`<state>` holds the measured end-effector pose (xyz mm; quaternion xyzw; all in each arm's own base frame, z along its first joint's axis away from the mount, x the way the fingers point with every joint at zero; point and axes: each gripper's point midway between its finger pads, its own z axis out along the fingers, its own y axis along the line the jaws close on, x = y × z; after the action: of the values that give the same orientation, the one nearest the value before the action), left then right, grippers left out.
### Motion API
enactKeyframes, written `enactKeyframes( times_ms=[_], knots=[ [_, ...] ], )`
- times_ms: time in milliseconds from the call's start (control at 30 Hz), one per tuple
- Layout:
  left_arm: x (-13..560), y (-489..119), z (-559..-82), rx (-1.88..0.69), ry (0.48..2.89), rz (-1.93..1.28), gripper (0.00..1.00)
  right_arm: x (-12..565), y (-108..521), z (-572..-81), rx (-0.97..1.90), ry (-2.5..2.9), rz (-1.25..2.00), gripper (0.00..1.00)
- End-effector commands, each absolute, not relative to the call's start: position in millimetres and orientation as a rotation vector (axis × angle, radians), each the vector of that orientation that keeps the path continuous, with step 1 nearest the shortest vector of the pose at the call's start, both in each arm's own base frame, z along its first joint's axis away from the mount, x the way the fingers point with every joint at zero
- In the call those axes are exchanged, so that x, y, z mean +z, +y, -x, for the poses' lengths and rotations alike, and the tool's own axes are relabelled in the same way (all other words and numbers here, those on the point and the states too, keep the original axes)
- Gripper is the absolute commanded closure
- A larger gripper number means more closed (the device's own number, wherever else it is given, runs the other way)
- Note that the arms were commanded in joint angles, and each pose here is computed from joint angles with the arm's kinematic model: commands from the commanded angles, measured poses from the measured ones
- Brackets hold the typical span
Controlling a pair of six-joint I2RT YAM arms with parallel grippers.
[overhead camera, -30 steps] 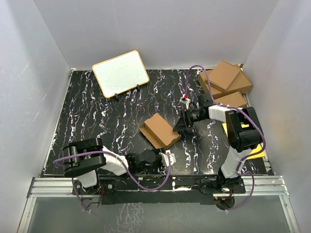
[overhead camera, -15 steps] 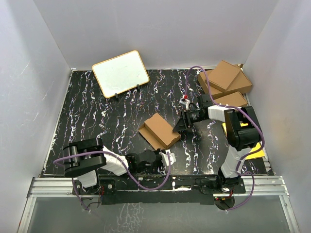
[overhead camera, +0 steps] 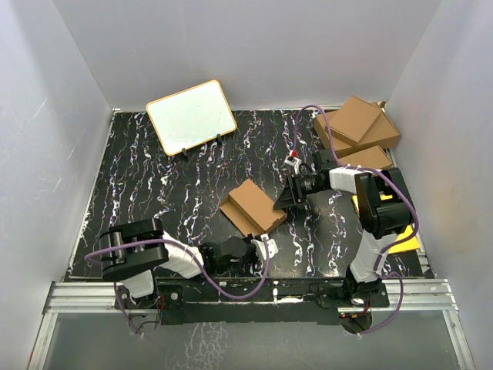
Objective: Fold the paper box
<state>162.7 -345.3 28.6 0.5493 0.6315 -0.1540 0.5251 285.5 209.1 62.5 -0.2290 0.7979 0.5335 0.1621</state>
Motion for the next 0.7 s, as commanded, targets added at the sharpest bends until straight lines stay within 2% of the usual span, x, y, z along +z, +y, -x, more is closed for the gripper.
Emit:
enactKeyframes(
  times_ms=[0, 667],
  knots=[
    [45, -349, -171, -0.407, 1.534, -1.212, 0.88, 66, 214, -288, 1.547, 2.239, 0.665, 0.49],
    [51, -339, -181, -0.51, 1.623, -1.053, 0.91, 40, 207, -290, 1.47, 2.345, 0.622, 0.55]
  ],
)
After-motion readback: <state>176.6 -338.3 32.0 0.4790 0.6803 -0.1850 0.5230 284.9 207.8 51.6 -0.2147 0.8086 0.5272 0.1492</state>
